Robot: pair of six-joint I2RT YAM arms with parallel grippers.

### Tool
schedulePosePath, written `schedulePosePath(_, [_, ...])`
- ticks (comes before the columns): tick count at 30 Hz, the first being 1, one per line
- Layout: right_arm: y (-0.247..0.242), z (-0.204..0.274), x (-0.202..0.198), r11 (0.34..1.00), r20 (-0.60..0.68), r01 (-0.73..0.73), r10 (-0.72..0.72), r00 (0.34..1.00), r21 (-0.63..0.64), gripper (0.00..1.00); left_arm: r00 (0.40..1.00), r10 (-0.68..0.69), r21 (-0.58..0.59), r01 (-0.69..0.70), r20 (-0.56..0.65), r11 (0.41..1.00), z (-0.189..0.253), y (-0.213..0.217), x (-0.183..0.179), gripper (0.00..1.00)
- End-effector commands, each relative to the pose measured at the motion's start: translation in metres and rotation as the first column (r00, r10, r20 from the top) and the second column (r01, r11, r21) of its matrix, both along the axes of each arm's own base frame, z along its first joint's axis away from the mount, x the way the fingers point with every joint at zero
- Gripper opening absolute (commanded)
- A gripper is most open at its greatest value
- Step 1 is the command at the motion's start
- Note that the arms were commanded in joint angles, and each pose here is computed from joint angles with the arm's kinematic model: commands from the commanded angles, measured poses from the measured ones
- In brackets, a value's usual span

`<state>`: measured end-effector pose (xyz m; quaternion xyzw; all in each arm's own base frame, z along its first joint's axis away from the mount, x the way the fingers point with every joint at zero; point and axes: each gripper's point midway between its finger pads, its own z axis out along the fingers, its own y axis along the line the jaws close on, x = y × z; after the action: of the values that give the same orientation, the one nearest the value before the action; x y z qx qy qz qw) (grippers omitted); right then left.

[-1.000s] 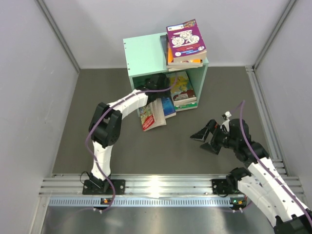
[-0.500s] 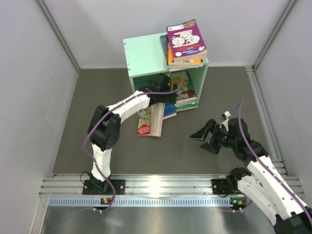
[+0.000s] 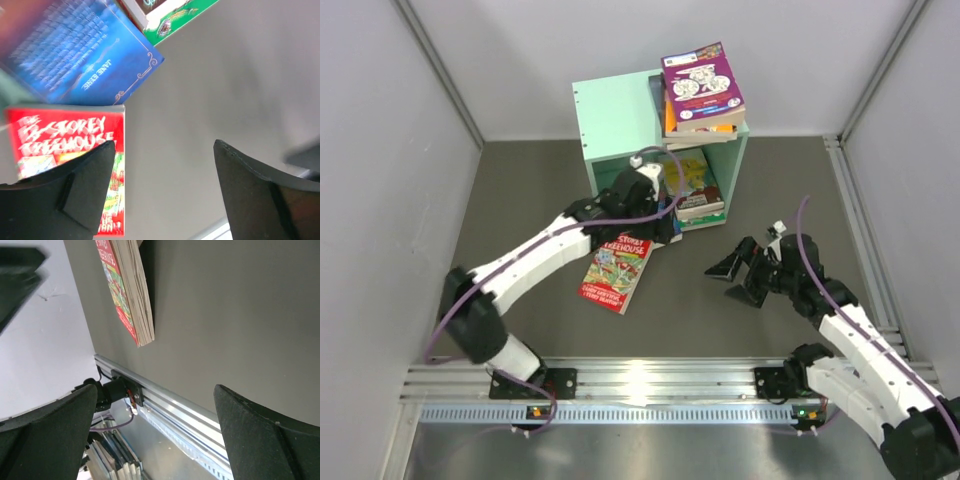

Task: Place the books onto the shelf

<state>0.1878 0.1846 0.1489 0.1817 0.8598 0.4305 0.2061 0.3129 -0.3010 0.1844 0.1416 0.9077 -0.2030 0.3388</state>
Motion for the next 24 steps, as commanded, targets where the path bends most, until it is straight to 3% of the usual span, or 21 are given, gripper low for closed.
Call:
schedulePosePath(1, [0.003, 0.025, 0.018, 1.0, 0.115, -0.006, 0.003, 0.993, 0.022, 1.0, 0.971, 0.107, -0.148, -0.076, 0.215, 0.986, 0.085, 0.033, -0.013, 0.79])
schedulePosePath(5, [0.003, 0.018, 0.017, 1.0, 0.103, -0.003, 0.001, 0.995, 0.023, 1.0, 0.94, 0.279, -0.111, -0.261, 0.198, 0.959, 0.064, 0.096, -0.044, 0.71])
schedulePosePath(6, [0.004, 0.016, 0.017, 1.0, 0.097, -0.005, 0.003, 0.995, 0.025, 1.0, 0.921, 0.326, -0.138, -0.302, 0.214, 0.943, 0.073, 0.113, -0.053, 0.73])
schedulePosePath(7, [0.004, 0.015, 0.017, 1.0, 0.099, -0.005, 0.002, 0.995, 0.029, 1.0, 0.909, 0.376, -0.09, -0.365, 0.181, 0.927, 0.053, 0.131, -0.062, 0.77])
schedulePosePath(8, [0.005, 0.011, 0.016, 1.0, 0.091, -0.005, 0.003, 0.996, 0.031, 1.0, 0.88, 0.43, -0.085, -0.421, 0.203, 0.903, 0.053, 0.148, -0.064, 0.91])
schedulePosePath(11, [0.011, 0.008, 0.016, 0.998, 0.094, -0.02, 0.014, 0.995, 0.066, 1.0, 0.856, 0.499, -0.001, -0.504, 0.132, 0.864, 0.014, 0.176, -0.072, 0.99])
schedulePosePath(17, [0.045, 0.018, 0.038, 0.989, 0.199, -0.1, 0.077, 0.977, 0.109, 1.0, 0.819, 0.574, -0.008, -0.574, 0.017, 0.819, -0.033, 0.197, -0.052, 0.99])
schedulePosePath(24, [0.122, -0.001, 0.063, 0.978, 0.257, -0.175, 0.142, 0.956, 0.112, 0.99, 0.781, 0.615, -0.058, -0.623, -0.112, 0.78, -0.072, 0.21, -0.04, 0.98])
